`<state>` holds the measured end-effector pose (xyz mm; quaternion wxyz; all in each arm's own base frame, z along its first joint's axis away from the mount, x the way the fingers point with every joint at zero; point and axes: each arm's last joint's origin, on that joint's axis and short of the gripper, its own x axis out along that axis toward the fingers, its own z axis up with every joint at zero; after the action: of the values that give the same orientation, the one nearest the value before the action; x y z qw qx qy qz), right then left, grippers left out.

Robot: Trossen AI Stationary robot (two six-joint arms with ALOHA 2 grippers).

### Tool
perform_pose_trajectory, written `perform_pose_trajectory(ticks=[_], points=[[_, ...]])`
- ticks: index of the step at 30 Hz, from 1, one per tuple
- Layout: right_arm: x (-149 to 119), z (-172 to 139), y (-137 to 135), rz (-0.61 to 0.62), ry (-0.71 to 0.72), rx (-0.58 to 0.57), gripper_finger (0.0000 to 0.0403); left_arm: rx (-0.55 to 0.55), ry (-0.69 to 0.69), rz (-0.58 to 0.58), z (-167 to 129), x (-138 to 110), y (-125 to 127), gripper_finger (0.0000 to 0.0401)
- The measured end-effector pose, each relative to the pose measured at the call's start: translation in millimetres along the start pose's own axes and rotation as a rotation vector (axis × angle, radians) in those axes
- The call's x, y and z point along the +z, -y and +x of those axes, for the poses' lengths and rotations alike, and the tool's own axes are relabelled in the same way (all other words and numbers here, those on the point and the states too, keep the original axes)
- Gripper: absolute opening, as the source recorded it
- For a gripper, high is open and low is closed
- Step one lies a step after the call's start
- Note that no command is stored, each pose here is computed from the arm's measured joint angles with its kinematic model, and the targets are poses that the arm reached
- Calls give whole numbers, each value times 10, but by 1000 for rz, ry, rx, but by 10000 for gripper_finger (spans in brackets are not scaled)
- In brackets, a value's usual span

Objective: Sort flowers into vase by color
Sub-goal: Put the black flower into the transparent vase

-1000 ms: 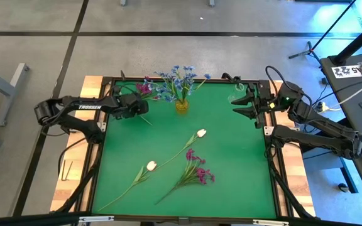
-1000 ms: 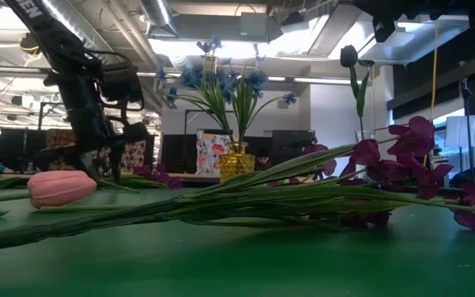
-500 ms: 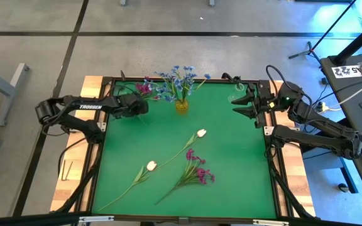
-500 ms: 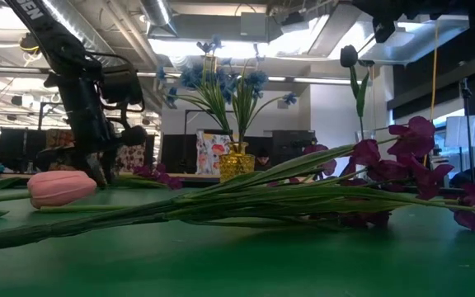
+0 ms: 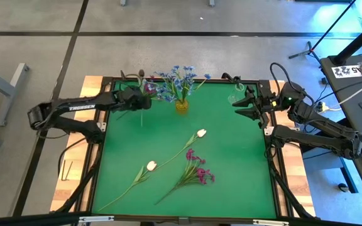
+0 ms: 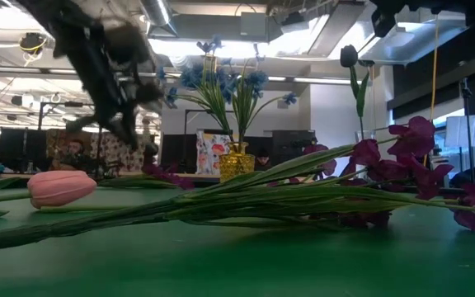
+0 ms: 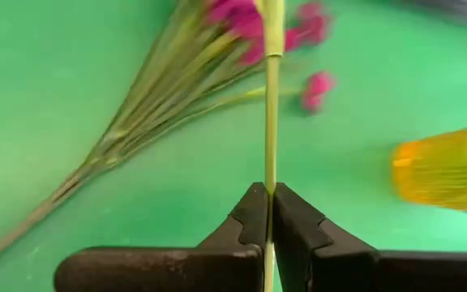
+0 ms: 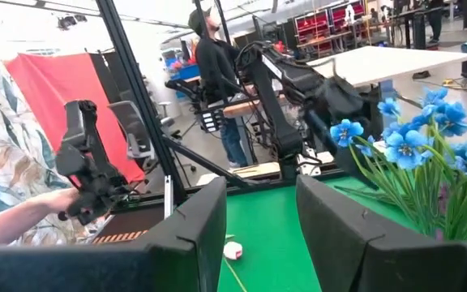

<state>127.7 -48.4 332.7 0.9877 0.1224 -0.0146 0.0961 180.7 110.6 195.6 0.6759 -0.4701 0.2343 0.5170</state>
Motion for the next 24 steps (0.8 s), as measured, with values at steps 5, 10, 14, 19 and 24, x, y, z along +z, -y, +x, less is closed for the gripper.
perform_pose_trajectory(ticks=[5, 10, 14, 19, 24], points=[[11, 0, -4, -1, 9, 5, 149, -47, 98, 39, -376, 115, 176, 4], [12, 3, -1, -2, 10, 4, 149, 4, 200, 73, -750, 207, 266, 4], [36, 5, -6, -20, 31, 9, 149, -64, 260, 92, -1037, 297, 375, 4], [61, 4, -15, -28, 53, 16, 149, -132, 370, 135, -1349, 393, 521, 3], [73, 4, -18, -26, 63, 19, 149, -420, 455, 223, -1632, 384, 826, 3]])
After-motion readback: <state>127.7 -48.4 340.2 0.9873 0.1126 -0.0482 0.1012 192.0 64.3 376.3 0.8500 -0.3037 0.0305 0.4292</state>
